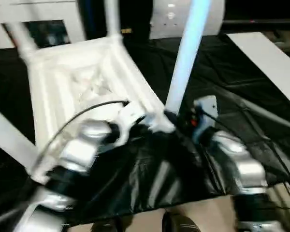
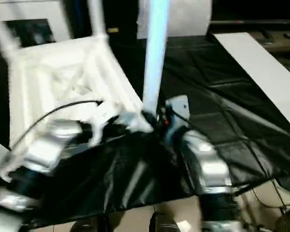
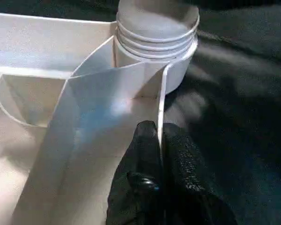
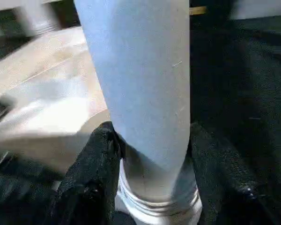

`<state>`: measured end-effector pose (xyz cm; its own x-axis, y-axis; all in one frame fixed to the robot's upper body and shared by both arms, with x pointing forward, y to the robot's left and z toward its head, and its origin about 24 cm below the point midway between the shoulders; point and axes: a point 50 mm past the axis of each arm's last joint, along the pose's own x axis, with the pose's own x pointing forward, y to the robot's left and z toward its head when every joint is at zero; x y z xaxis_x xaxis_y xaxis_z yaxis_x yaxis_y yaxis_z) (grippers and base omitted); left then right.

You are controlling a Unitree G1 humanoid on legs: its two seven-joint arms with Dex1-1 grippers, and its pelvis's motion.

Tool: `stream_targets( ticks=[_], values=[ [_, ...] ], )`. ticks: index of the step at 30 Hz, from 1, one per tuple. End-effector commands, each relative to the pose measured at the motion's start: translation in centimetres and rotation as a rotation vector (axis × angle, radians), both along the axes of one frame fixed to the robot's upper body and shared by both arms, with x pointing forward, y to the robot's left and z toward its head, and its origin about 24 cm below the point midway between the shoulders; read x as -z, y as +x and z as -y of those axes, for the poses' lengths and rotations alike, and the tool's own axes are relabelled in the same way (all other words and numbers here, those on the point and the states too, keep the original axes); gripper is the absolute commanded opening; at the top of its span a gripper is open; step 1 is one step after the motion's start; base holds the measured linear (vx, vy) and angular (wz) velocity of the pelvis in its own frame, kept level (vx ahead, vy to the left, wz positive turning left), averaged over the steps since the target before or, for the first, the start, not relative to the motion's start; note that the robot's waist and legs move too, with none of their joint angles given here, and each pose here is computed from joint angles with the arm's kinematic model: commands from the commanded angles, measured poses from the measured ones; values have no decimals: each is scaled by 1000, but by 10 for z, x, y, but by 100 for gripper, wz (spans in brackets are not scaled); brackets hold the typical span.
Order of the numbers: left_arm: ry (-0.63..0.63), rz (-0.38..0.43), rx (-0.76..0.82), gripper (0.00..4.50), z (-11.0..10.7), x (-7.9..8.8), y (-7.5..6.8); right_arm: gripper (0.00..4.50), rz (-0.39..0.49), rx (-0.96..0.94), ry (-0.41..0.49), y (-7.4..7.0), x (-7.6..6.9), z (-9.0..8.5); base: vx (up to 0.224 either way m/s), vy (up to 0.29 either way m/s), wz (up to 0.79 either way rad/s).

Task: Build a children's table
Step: Rotate leg to tighten

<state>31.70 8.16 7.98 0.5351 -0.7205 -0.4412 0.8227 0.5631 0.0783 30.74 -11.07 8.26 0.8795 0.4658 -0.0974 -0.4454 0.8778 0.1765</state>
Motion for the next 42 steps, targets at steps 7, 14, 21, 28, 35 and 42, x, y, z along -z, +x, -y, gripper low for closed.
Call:
stream_targets(
  ticks=[7,14,21,28,35,42],
  values=[
    [-71,90,41,0,39,-13,-4,273,-70,-51,50,-2,11,-37,0,0,0],
    [4,74,131,0,7,-3,-11,335,-18,-195,-10,-8,11,0,0,0,0],
    [19,68,259,0,-16,0,-17,388,64,-420,-88,-11,-7,29,0,0,0],
    [44,16,500,0,-35,0,-29,388,112,-775,-261,-20,-15,47,0,0,0],
    [117,-29,689,0,-45,-1,-37,361,79,-984,-260,-20,-18,50,0,0,0],
    [127,-32,731,0,-45,-3,-38,305,57,-1066,-240,-19,-18,47,0,0,0]
  ],
)
